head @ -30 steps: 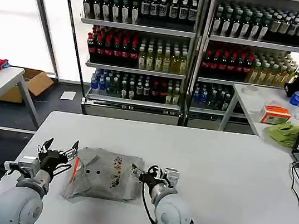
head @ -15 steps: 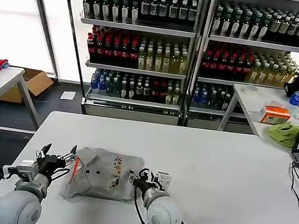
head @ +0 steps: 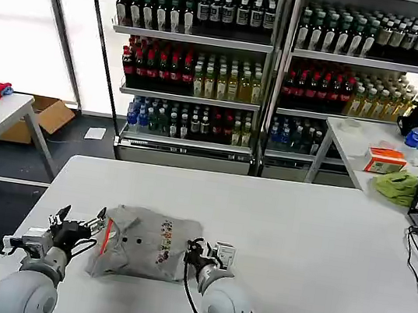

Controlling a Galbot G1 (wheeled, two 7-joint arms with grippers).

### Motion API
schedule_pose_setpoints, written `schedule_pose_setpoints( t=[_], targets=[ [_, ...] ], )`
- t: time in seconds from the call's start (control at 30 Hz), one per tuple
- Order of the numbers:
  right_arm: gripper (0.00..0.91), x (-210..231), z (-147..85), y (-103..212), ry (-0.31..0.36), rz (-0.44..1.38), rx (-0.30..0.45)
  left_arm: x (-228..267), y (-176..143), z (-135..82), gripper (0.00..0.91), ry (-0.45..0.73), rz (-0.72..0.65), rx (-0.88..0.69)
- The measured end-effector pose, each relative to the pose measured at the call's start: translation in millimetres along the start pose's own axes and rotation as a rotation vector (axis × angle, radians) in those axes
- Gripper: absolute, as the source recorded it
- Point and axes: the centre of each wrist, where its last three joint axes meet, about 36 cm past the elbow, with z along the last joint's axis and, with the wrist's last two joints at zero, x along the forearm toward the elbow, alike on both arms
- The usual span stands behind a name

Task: Fold and organize the clothes.

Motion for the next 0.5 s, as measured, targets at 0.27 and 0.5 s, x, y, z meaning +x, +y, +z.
schedule_pose_setpoints(
  t=[0.27, 0.5],
  targets=[
    [0.0, 3, -1, -18, -0.011, 0.03, 0.009, 2, -1, 0, 0.907, -0.005, -0.002, 0.012],
    [0.0, 9, -16, -54, -0.054, 0.086, 0.046, 1, 1, -2, 0.907, -0.032, -0.015, 0.024]
  ],
)
